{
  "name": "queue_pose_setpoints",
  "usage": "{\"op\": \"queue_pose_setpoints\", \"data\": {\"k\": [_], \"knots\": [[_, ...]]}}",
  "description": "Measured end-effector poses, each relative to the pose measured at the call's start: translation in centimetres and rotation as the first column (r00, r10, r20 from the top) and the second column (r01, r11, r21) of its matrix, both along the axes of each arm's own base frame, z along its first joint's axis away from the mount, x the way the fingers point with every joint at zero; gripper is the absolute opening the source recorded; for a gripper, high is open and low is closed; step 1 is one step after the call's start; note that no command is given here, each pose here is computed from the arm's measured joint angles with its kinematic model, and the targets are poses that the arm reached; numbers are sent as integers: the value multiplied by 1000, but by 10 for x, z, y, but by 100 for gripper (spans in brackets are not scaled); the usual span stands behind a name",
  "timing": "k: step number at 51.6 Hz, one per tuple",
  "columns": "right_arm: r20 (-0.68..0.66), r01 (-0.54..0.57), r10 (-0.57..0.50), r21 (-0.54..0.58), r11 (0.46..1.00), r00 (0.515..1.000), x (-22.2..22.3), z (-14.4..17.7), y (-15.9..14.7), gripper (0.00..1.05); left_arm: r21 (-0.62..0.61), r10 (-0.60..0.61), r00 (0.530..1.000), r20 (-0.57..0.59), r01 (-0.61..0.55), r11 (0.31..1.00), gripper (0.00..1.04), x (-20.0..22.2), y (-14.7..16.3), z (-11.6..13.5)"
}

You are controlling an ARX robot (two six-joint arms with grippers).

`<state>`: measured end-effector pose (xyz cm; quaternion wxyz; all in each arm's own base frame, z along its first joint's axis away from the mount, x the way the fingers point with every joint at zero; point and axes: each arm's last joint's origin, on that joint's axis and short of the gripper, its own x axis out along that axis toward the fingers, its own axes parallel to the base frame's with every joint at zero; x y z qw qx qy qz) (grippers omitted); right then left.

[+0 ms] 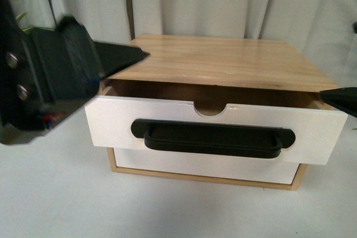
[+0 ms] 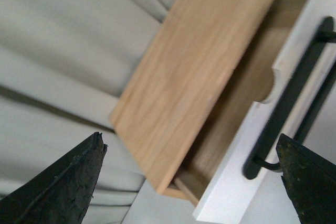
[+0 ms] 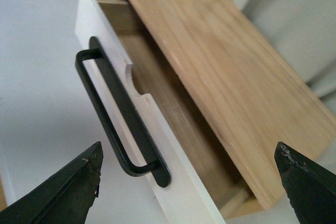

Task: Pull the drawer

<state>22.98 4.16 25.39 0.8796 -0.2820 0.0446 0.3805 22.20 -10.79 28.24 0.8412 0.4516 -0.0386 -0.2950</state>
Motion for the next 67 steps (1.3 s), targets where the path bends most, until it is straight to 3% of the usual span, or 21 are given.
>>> {"op": "queue_pose_setpoints", "data": {"k": [8, 18, 27, 33, 44, 45, 48, 52, 57, 67], "knots": [[79, 180, -193, 143, 973, 978, -36, 5, -18, 96, -210, 233, 969, 82, -212, 954, 99, -25, 35, 2], [63, 317, -344, 265, 911, 937, -67, -2, -38, 96, -345, 422, 906, 35, -386, 856, 99, -63, 64, -23], [-23, 450, -477, 377, 810, 879, -99, -19, -52, 96, -498, 586, 805, -86, -544, 675, 99, -107, 87, -57], [-65, 509, -532, 410, 757, 844, -106, -25, -55, 96, -546, 641, 754, -143, -601, 584, 99, -116, 94, -74], [-76, 513, -535, 421, 748, 841, -106, -25, -55, 96, -571, 630, 760, -159, -592, 570, 98, -117, 94, -73], [-72, 530, -558, 432, 730, 827, -106, -25, -55, 94, -586, 598, 780, -182, -575, 571, 94, -119, 94, -74], [-93, 628, -681, 491, 604, 727, -108, -32, -53, 77, -653, 508, 821, -261, -537, 533, 80, -123, 96, -81], [-113, 667, -725, 507, 546, 679, -110, -40, -49, 64, -706, 454, 842, -293, -511, 491, 64, -124, 102, -82], [-124, 647, -697, 513, 564, 706, -112, -47, -43, 48, -723, 476, 820, -318, -535, 438, 48, -124, 107, -88], [-127, 646, -697, 518, 560, 706, -116, -60, -42, 12, -726, 463, 822, -331, -535, 431, 14, -124, 107, -98]]}}
